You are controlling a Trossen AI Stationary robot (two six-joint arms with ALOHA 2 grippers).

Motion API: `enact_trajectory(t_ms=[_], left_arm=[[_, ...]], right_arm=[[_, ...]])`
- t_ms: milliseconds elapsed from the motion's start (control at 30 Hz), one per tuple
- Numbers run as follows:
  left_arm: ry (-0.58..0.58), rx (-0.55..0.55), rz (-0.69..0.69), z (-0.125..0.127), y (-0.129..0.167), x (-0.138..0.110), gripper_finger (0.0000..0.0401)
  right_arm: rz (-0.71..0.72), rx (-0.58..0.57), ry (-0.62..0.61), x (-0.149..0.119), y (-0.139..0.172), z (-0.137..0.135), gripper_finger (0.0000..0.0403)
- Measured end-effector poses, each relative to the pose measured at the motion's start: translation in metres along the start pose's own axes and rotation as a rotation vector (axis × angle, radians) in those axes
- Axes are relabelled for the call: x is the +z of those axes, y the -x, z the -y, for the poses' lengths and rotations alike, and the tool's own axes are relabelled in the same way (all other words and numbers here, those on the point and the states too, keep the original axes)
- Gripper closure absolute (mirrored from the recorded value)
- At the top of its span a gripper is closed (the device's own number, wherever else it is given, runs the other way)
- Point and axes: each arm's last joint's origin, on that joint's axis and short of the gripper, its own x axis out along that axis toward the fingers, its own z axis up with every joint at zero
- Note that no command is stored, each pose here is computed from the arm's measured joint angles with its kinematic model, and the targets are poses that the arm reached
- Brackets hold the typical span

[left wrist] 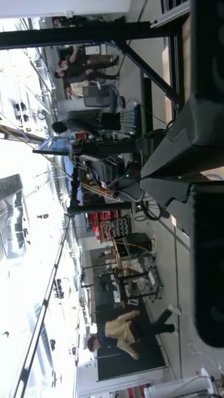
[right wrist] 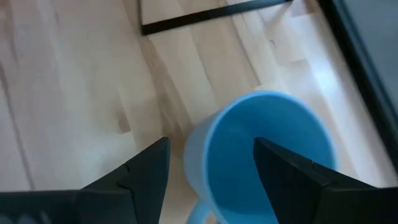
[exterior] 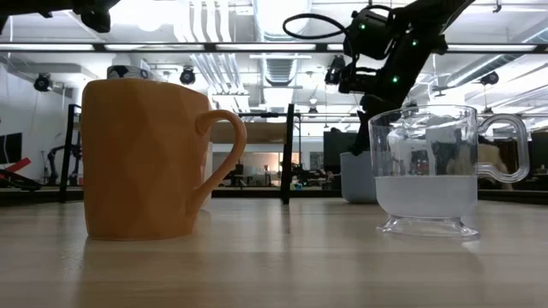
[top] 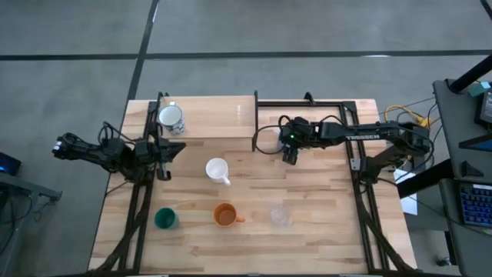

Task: Stack small to large cups/mugs on shelf
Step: Put the blue mug on the shelf

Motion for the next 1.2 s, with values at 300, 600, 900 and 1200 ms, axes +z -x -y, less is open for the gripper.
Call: enact_trajectory(t_ms=[300, 600, 900, 1200], left_arm=[[0.000, -0.008, 0.001, 0.0003, 0.0000, -0.0001, 0.0401], [0.000, -0.013, 0.002, 0.0004, 0.0000, 0.0000, 0.0401], [-0.001, -0.013, 0.002, 0.0004, 0.0000, -0.0001, 0.0401], [0.000, -0.013, 0.002, 0.0004, 0.0000, -0.0001, 0.0401]], right_arm=[[-0.030, 0.005, 0.004, -0.0017, -0.0084, -0.0019, 0.0183], [-0.025, 0.003, 0.020, -0.0013, -0.0077, -0.0008, 0.0228], [-0.025, 0.004, 0.027, -0.0013, -0.0073, -0.0008, 0.0313], [-0.030, 0.004, 0.041, -0.0018, -0.0073, -0.0008, 0.0388]])
